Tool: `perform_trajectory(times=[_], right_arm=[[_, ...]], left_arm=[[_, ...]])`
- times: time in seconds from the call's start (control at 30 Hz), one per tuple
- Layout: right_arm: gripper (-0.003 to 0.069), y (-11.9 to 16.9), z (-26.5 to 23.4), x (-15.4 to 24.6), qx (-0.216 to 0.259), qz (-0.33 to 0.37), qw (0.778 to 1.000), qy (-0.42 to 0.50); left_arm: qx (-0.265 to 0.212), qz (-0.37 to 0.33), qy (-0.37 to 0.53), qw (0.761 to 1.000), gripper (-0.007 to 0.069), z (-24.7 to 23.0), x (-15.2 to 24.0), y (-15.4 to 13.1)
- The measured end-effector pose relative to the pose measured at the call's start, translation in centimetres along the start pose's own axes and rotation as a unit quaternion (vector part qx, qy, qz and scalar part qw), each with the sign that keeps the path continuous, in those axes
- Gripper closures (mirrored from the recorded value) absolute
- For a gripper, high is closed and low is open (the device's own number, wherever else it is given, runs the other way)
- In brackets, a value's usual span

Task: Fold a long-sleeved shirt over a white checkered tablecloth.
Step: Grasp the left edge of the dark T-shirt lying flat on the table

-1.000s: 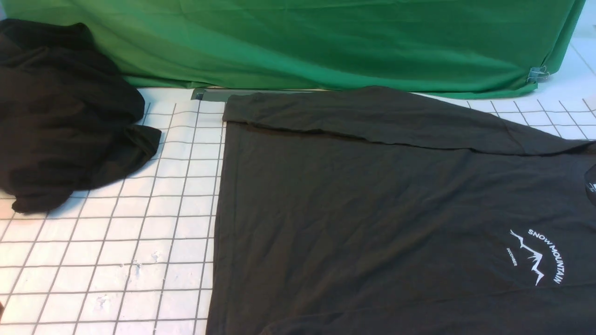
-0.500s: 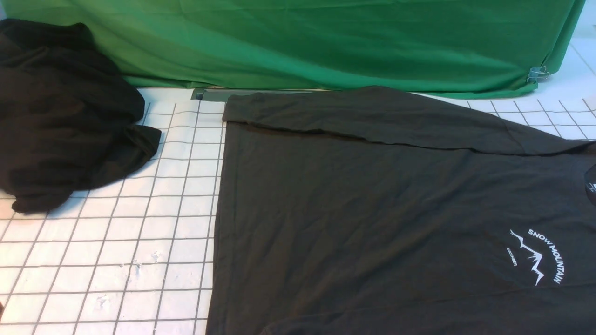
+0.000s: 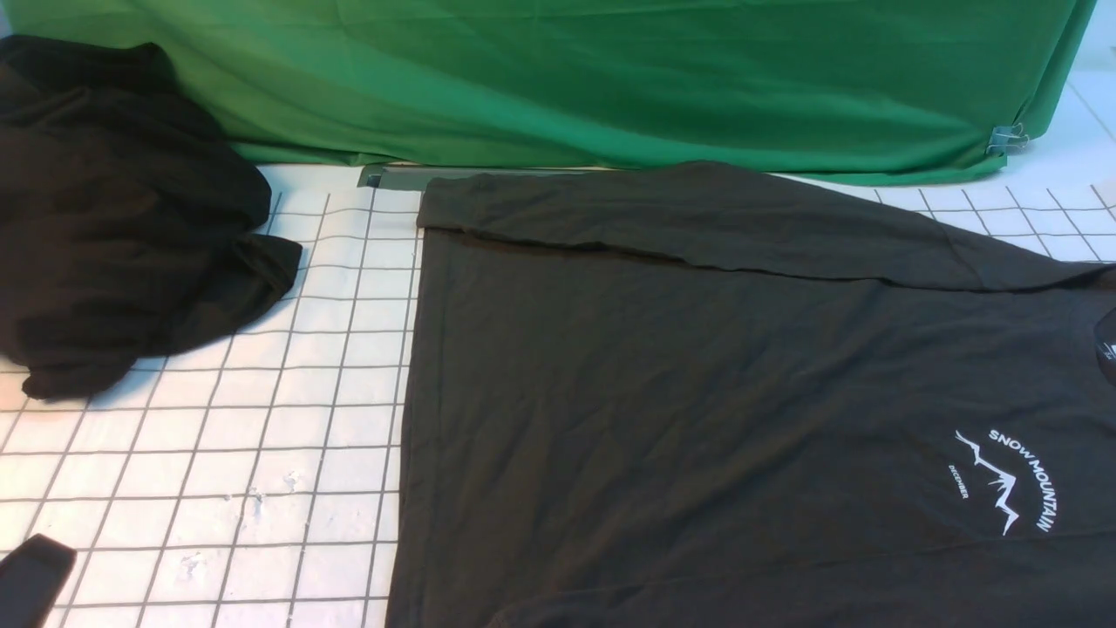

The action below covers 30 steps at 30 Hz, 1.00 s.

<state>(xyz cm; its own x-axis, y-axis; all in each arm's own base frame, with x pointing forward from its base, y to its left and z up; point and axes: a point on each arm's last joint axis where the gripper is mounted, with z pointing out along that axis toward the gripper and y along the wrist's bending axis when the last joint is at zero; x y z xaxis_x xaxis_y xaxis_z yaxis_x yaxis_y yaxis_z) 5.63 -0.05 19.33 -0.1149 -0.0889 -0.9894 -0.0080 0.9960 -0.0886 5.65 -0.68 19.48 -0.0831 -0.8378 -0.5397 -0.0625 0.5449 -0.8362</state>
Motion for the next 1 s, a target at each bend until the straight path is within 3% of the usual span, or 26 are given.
perform_trajectory(times=[0.13, 0.2, 0.23, 0.3, 0.33, 0.37, 0.43, 0.53, 0.6, 0.7, 0.73, 0.77, 0.83, 0.87, 0.9, 1.0], right_arm=[[0.0412, 0.0, 0.0, -0.3, 0.0, 0.003, 1.0, -0.018], [0.0412, 0.0, 0.0, -0.5, -0.003, 0.048, 0.998, -0.029], [0.0412, 0.1, 0.0, -0.8, -0.012, 0.152, 0.987, -0.043], [0.0412, 0.1, -0.1, -0.9, -0.022, 0.281, 0.958, -0.048], [0.0412, 0.1, -0.1, -1.0, -0.024, 0.301, 0.952, -0.048], [0.0412, 0.2, -0.1, -1.0, -0.029, 0.368, 0.928, -0.047], [0.0412, 0.2, -0.1, -1.0, -0.032, 0.414, 0.909, -0.046], [0.0417, 0.2, -0.1, -1.1, -0.035, 0.462, 0.885, -0.047], [0.0449, 0.2, -0.1, -1.3, -0.038, 0.462, 0.884, -0.052], [0.0566, 0.1, -0.9, -3.8, -0.059, 0.407, 0.908, -0.076], [0.059, 0.1, -1.1, -4.7, -0.065, 0.395, 0.912, -0.086], [0.0627, 0.0, -1.8, -7.0, -0.075, 0.344, 0.93, -0.102], [0.064, -0.1, -2.3, -9.5, -0.082, 0.296, 0.946, -0.103], [0.0648, -0.1, -2.4, -11.3, -0.086, 0.248, 0.962, -0.078], [0.0648, 0.0, -2.4, -11.2, -0.086, 0.241, 0.964, -0.071], [0.065, 0.3, -1.2, -13.6, -0.093, 0.143, 0.983, 0.067]], left_arm=[[0.004, -0.019, 0.001, 1.0, 0.0623, 0.0, 0.0, -0.1], [0.007, -0.03, 0.005, 1.0, 0.0623, 0.0, 0.1, -0.1], [0.011, -0.032, 0.02, 0.999, 0.0623, 0.0, 0.3, -0.3], [0.026, -0.014, 0.039, 0.999, 0.0623, -0.4, 0.1, -1.5], [0.028, -0.012, 0.04, 0.999, 0.0623, -0.5, 0.0, -1.7], [0.056, 0.013, 0.041, 0.997, 0.0623, -1.2, -1.0, -3.9], [0.066, 0.043, 0.053, 0.995, 0.0623, -1.8, -2.0, -6.1], [0.037, 0.101, 0.123, 0.987, 0.0623, -1.7, -3.4, -9.3], [-0.003, 0.136, 0.205, 0.969, 0.0623, -0.5, -3.8, -10.5], [-0.05, 0.182, 0.351, 0.917, 0.0623, 2.3, -3.8, -11.1], [-0.05, 0.191, 0.379, 0.904, 0.0623, 2.9, -3.7, -11.1], [-0.054, 0.194, 0.422, 0.884, 0.0623, 4.6, -3.6, -10.9], [-0.05, 0.187, 0.462, 0.865, 0.0623, 6.3, -3.2, -10.5], [-0.053, 0.176, 0.486, 0.854, 0.0623, 7.6, -2.7, -10.0], [-0.056, 0.172, 0.496, 0.849, 0.0623, 8.0, -2.5, -9.7], [-0.077, 0.165, 0.564, 0.806, 0.0621, 10.9, -0.2, -8.3]])
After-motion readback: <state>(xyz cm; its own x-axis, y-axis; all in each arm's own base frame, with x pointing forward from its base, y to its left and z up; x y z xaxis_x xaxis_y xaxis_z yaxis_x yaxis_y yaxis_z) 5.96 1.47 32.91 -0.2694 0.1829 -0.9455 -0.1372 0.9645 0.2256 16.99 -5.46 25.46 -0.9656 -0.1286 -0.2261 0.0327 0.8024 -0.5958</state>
